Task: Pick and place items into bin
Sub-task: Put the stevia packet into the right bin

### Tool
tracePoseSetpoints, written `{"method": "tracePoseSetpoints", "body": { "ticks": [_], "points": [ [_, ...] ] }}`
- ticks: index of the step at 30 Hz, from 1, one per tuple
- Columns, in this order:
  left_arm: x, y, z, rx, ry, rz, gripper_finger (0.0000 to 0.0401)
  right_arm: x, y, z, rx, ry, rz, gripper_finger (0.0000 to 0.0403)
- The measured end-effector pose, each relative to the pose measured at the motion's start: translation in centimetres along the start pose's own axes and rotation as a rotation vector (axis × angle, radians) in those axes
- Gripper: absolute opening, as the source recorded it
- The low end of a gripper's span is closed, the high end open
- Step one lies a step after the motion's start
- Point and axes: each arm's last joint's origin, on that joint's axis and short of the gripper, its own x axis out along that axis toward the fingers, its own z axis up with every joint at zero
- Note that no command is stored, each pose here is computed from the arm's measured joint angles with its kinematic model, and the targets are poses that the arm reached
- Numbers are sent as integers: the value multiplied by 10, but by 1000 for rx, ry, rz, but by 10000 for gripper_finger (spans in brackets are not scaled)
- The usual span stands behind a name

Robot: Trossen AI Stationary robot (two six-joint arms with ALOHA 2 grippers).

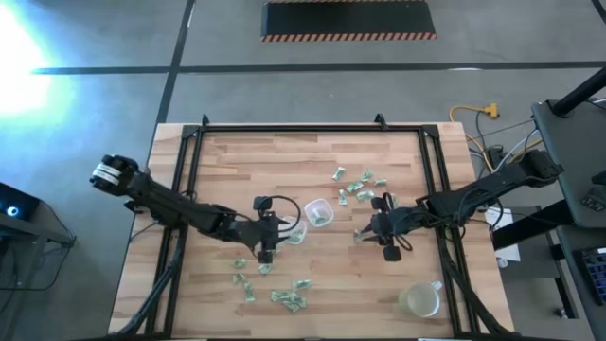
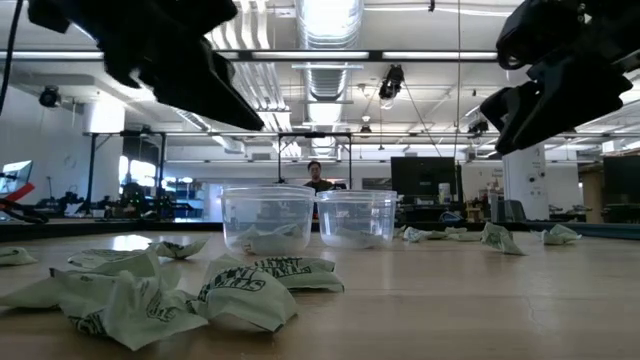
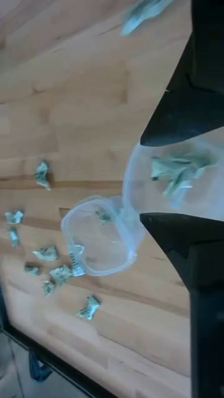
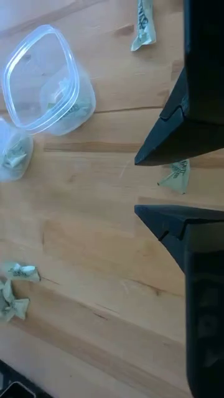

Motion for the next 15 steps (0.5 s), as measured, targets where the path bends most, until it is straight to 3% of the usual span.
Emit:
{"method": "tracePoseSetpoints", "body": {
  "ticks": [7, 15],
  "points": [
    [-27, -8, 0, -32, 17, -39, 169, 17, 0, -8, 20, 78, -23, 117],
    [-47, -16, -4, -33, 24, 21, 169, 38, -10, -3, 41, 173, -86, 118]
  ]
}}
